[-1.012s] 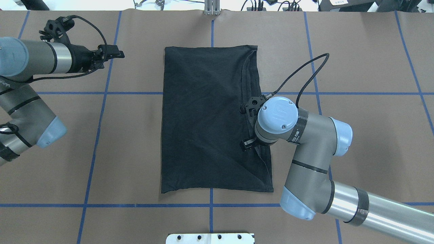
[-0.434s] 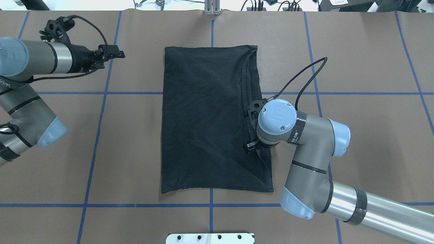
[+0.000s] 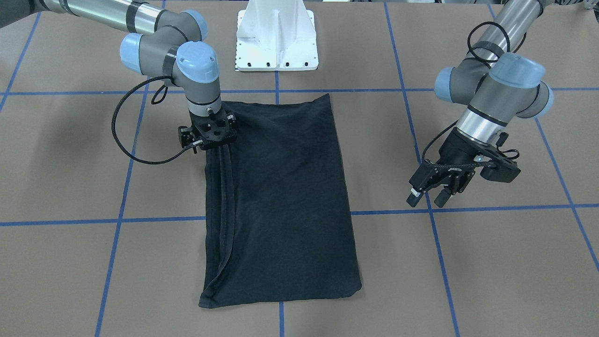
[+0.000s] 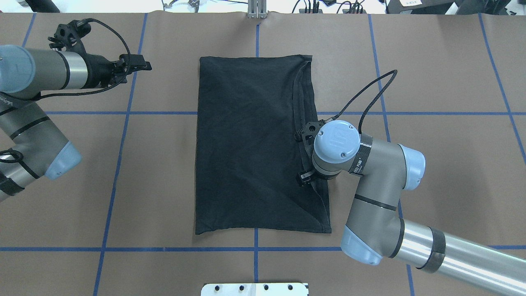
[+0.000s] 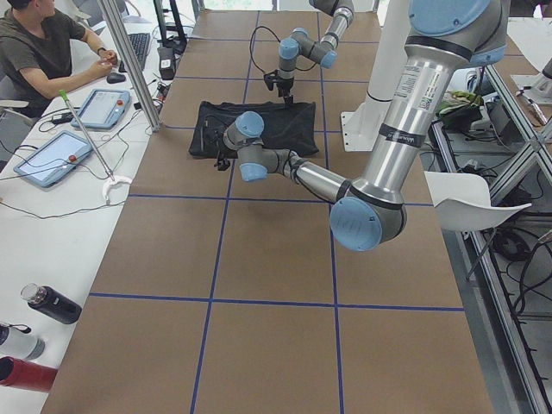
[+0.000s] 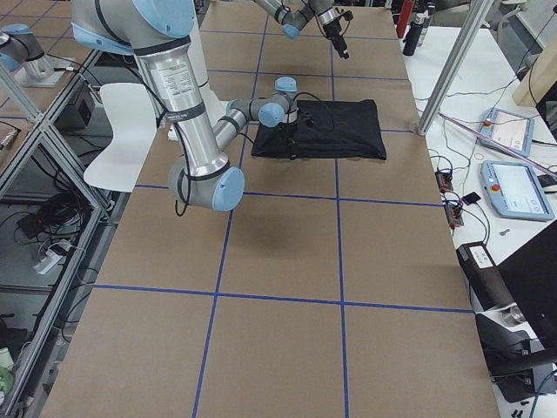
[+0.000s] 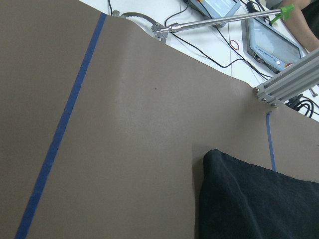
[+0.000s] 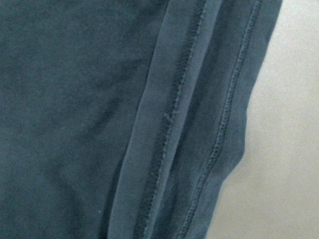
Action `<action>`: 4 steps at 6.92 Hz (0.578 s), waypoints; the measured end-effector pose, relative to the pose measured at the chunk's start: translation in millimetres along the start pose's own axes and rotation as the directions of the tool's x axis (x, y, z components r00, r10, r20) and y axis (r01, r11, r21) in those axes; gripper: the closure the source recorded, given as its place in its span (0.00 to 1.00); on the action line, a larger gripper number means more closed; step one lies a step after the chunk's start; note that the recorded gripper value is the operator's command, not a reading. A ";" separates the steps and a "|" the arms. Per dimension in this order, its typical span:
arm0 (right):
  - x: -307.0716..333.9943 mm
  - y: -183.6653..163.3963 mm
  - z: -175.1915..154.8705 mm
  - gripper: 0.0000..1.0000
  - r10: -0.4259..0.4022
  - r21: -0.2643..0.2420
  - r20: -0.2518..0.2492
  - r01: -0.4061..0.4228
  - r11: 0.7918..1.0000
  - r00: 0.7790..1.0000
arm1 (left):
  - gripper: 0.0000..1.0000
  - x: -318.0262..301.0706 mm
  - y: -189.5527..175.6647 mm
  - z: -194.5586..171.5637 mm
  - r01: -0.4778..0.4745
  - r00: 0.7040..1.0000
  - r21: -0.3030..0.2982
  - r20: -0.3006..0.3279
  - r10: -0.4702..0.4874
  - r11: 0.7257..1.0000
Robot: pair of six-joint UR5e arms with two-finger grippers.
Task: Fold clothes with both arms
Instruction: 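Slide the right gripper along the shirt's side edge away from the robot, then move the right gripper along the edge to the shirt's far corner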
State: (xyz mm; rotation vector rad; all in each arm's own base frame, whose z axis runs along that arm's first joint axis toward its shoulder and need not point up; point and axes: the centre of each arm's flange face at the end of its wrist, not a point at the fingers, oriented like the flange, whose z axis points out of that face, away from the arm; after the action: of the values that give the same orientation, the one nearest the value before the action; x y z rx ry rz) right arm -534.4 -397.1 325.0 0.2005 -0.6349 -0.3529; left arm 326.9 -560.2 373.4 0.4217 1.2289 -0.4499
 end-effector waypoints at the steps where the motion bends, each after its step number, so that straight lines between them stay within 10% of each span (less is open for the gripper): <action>1: 6.0 -0.4 1.1 0.00 0.005 -0.009 0.000 -0.005 1.000 1.000 | 0.00 0.3 0.2 0.1 0.000 1.000 0.000 0.000 0.000 1.000; 4: 42.7 -3.6 3.0 0.00 0.047 -0.053 0.013 -0.046 0.998 0.999 | 0.00 0.5 0.8 0.4 0.001 1.000 -0.001 -0.001 -0.001 1.000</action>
State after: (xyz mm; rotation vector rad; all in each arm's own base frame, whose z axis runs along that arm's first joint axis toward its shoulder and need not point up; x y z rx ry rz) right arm -505.2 -417.0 349.4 0.1326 -0.6421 -0.3263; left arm 327.8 -559.8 373.1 0.4201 1.2299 -0.4498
